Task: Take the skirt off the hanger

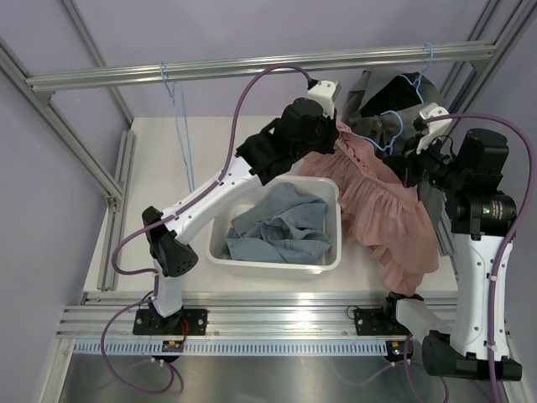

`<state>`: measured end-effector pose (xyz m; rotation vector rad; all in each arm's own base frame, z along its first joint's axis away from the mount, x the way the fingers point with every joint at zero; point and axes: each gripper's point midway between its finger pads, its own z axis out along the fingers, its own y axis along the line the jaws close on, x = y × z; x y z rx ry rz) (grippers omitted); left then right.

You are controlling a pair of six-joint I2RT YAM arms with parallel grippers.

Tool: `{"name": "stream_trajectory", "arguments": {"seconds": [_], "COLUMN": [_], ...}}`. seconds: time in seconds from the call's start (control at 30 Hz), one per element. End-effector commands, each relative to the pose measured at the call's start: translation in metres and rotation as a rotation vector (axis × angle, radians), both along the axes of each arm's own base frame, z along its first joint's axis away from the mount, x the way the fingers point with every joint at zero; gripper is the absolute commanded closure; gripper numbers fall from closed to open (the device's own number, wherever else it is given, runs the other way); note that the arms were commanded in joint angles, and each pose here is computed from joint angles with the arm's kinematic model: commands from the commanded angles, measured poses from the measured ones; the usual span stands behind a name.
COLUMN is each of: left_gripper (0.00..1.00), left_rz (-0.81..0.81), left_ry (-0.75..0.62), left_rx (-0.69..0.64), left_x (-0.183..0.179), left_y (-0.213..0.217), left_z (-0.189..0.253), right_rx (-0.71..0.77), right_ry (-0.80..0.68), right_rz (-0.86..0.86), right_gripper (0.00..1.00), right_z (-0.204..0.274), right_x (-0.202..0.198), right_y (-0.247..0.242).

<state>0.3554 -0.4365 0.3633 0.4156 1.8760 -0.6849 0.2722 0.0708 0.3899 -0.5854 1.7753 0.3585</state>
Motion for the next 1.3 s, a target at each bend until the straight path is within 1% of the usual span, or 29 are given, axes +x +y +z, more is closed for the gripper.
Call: {"name": "stream_trajectory", "arguments": {"seconds": [0.0, 0.03, 0.2, 0.33, 0.4, 0.6, 0.73, 0.93, 1.1, 1.17, 1.27], "left_gripper": [0.96, 1.0, 1.0, 1.0, 1.0, 1.0, 1.0, 1.0, 1.0, 1.0, 1.0], "left_rz": [0.103, 0.11, 0.158, 0.197, 0.232, 0.294, 0.314, 0.336, 0.356, 0.337, 0.298], "left_ry": [-0.084, -0.082, -0.112, -0.116, -0.101, -0.064, -0.045, -0.026, -0.013, -0.018, -0.03], "left_rx": [-0.063, -0.066, -0.078, -0.06, -0.019, 0.035, 0.072, 0.096, 0.086, 0.066, 0.039], "left_x": [0.03, 0.032, 0.044, 0.05, 0.056, 0.07, 0.077, 0.087, 0.099, 0.099, 0.099], "left_y": [0.008, 0.008, 0.023, 0.04, 0.052, 0.084, 0.095, 0.112, 0.128, 0.127, 0.119], "left_z": [0.032, 0.032, 0.046, 0.049, 0.038, 0.016, 0.003, -0.007, -0.007, -0.001, 0.01], "right_rx": [0.0, -0.004, -0.024, -0.083, -0.101, -0.132, -0.124, -0.126, -0.117, -0.124, -0.124], "right_ry": [-0.089, -0.086, -0.084, -0.065, -0.068, -0.095, -0.169, -0.201, -0.199, -0.163, -0.14], "right_rz": [-0.007, -0.006, -0.004, -0.026, -0.049, -0.049, -0.018, -0.028, 0.067, 0.134, 0.161], "right_gripper": [1.0, 1.0, 1.0, 1.0, 1.0, 1.0, 1.0, 1.0, 1.0, 1.0, 1.0], "right_z": [0.021, 0.019, 0.011, -0.005, -0.009, -0.013, 0.001, 0.008, 0.004, -0.006, -0.014], "right_x": [-0.007, -0.008, -0.018, -0.025, -0.031, -0.049, -0.064, -0.074, -0.09, -0.096, -0.097], "right_y": [0.0, 0.0, -0.001, -0.008, -0.012, -0.013, -0.006, -0.006, 0.009, 0.016, 0.019]}}
